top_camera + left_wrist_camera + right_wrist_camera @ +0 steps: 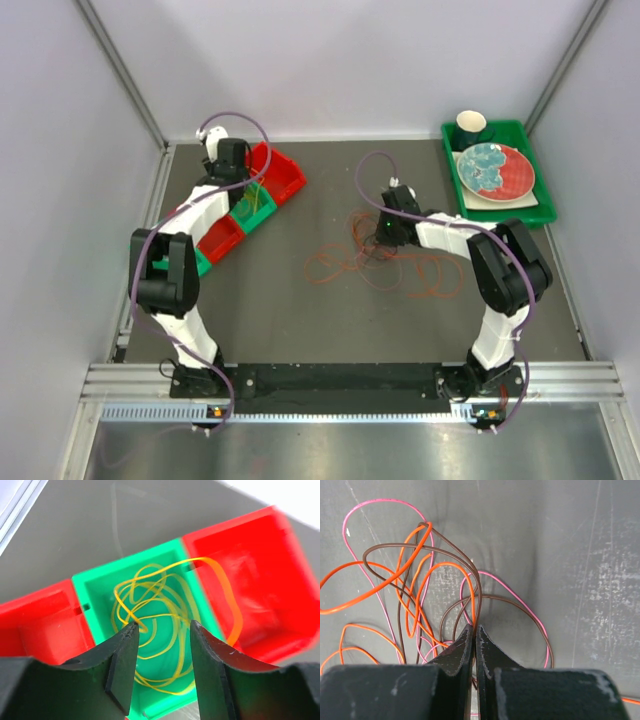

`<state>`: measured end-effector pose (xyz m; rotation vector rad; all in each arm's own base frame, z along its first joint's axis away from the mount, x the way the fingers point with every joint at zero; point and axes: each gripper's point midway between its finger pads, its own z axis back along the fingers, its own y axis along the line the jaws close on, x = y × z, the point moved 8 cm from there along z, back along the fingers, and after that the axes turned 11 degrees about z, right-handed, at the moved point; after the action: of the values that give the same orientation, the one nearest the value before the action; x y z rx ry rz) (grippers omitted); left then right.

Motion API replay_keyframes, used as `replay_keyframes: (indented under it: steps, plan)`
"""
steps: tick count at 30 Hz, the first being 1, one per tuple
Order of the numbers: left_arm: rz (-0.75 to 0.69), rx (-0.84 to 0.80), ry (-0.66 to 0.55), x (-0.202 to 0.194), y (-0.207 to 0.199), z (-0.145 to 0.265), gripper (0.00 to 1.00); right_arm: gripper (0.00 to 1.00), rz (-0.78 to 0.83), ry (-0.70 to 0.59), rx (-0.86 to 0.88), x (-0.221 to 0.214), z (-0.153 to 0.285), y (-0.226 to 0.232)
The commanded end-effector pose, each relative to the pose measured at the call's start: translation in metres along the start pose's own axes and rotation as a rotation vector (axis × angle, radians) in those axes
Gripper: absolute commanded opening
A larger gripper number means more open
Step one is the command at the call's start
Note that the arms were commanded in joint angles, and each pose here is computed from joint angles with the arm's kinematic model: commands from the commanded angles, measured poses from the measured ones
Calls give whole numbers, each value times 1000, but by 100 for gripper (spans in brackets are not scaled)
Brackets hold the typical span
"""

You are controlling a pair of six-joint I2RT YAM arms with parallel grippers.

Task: Untangle the cables

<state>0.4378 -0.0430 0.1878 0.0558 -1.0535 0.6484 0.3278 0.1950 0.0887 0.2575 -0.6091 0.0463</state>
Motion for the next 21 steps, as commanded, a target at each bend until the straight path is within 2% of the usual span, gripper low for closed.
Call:
replay_keyframes:
  steps: [1, 5, 9, 16, 21]
  plan:
    - [37, -164, -62, 48, -24, 30, 50, 0, 10, -17, 24, 7, 3, 12]
    - [-10, -237, 12, 45, -45, 26, 50, 0, 9, -18, 23, 6, 4, 13]
    - [-90, -245, 15, 37, -69, 20, 50, 0, 9, -15, 15, 5, 4, 12]
    - [-131, -223, 96, 9, -76, -10, 49, 0, 14, -8, 9, 4, 2, 11]
    - [-172, -142, 85, -1, -74, -25, 47, 0, 17, -3, 5, 3, 1, 11]
